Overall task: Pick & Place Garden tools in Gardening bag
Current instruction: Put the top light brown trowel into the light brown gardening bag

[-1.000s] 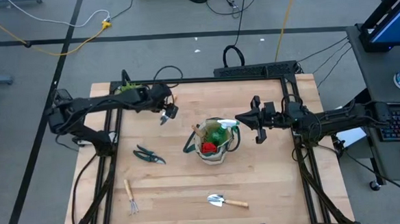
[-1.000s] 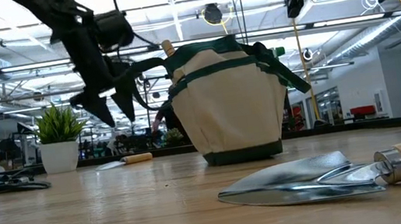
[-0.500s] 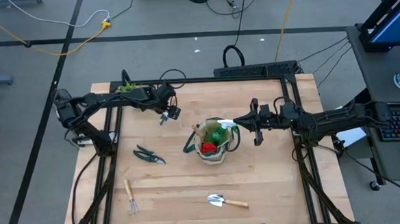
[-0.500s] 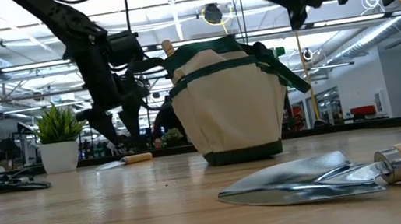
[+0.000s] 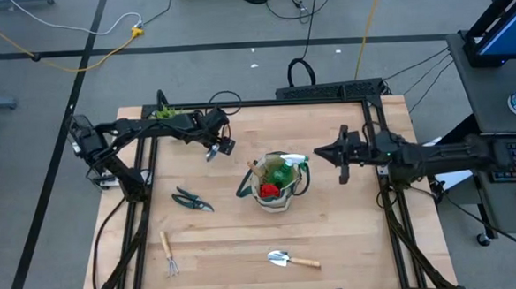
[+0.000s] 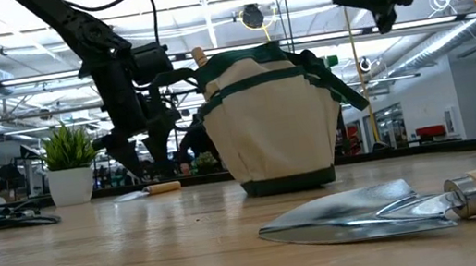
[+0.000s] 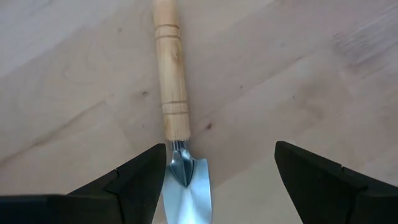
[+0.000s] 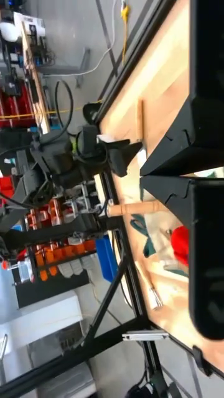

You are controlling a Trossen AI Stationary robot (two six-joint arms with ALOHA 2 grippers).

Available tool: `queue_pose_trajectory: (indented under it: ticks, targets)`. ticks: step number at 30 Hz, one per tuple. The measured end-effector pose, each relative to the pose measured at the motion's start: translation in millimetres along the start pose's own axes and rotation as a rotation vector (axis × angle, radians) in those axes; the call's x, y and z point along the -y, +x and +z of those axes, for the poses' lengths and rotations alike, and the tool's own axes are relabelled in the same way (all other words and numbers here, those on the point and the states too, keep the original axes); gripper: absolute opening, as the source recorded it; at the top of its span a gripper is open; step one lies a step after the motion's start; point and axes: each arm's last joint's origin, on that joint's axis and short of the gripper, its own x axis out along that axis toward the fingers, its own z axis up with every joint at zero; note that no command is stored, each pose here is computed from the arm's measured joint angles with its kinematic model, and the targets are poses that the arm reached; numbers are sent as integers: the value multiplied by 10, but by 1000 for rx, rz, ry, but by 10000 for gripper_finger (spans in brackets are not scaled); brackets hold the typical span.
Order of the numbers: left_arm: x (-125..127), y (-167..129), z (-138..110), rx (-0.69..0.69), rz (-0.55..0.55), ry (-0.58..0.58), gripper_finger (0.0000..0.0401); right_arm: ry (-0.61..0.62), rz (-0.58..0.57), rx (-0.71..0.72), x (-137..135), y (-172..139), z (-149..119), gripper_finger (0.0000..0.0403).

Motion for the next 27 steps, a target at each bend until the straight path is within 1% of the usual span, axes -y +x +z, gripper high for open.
queue_pose_trajectory:
  ticks: [6,9,13,16,20,24,27]
  targets:
    - [1,1,25,22,-8,-6,308,1,-12,-15,7,-133,11,0]
    - [-3,1,42,38,-4,-22,308,0,-32,-15,14,-155,12,0]
    - [-27,24,62,62,32,-41,308,-1,-32,-19,15,-159,8,0]
    - [-62,78,103,73,32,-60,308,-1,-30,-20,14,-158,8,0]
    - [-87,192,127,37,23,-68,308,-1,-30,-20,14,-158,8,0]
    - [-87,303,125,2,45,-67,308,2,-29,-19,13,-159,9,0]
    - [-65,370,169,-5,46,-68,308,2,-28,-19,13,-159,9,0]
